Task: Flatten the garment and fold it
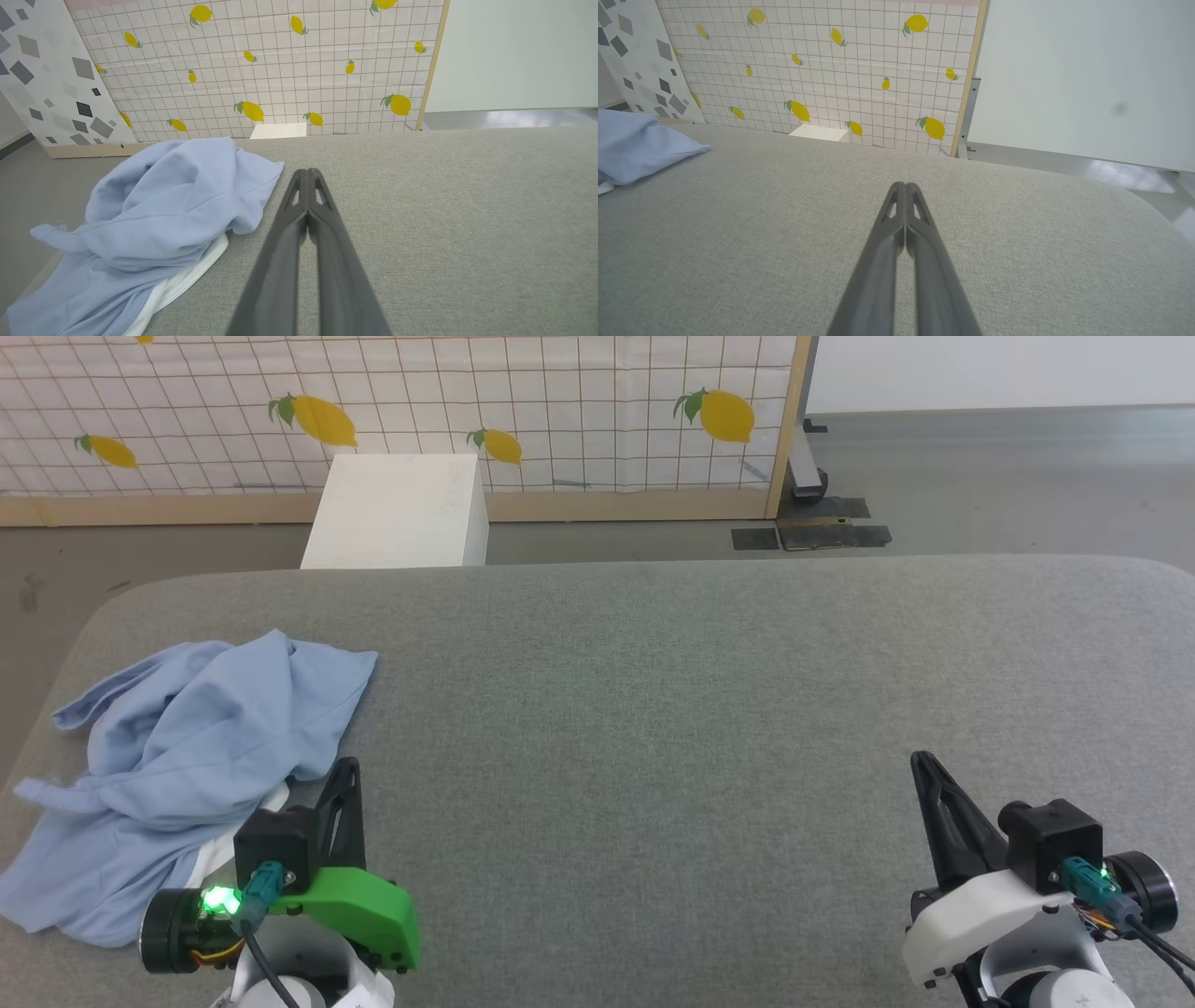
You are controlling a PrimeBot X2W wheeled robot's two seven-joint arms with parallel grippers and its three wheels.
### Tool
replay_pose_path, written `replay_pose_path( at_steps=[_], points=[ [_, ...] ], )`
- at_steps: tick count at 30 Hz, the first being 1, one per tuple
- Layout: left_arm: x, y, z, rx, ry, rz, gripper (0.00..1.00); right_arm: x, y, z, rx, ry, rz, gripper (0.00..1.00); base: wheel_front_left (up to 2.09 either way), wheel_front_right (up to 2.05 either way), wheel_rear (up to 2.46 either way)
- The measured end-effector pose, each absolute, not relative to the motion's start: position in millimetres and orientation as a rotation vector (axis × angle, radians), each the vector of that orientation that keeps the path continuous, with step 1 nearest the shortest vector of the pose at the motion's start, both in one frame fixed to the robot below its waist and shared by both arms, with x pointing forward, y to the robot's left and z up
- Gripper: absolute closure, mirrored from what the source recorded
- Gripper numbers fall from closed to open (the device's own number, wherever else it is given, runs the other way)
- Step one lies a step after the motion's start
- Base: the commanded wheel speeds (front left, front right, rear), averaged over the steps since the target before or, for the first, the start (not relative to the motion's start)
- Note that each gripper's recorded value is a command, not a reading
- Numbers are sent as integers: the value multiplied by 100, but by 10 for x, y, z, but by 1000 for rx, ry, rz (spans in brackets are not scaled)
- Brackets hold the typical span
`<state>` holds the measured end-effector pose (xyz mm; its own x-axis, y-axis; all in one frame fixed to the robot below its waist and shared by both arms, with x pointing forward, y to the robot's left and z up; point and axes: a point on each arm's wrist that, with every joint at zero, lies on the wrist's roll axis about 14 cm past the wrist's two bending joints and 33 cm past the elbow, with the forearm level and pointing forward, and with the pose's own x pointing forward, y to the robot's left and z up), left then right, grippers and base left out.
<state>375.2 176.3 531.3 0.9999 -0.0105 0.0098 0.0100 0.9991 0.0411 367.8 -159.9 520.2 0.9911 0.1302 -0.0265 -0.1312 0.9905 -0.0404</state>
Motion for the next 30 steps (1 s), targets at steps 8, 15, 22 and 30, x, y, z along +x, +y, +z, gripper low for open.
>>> replay_pose_path(
  at_steps=[8, 15, 22, 30],
  points=[
    [3752, 1763, 5313, 41, -10, -10, 100, 3678, -1600, 5202, -42, 24, 131, 100, 0, 0, 0],
    [3752, 1750, 5313, 36, -10, -14, 0, 3676, -1600, 5197, -42, 25, 131, 0, 0, 0, 0],
    [3744, 1730, 5294, 30, -6, -20, 0, 3682, -1593, 5195, -41, 25, 133, 0, 0, 0, 0],
    [3706, 1758, 5265, 19, -6, -7, 0, 3715, -1533, 5204, -40, 14, 151, 0, 0, 0, 0]
  ],
)
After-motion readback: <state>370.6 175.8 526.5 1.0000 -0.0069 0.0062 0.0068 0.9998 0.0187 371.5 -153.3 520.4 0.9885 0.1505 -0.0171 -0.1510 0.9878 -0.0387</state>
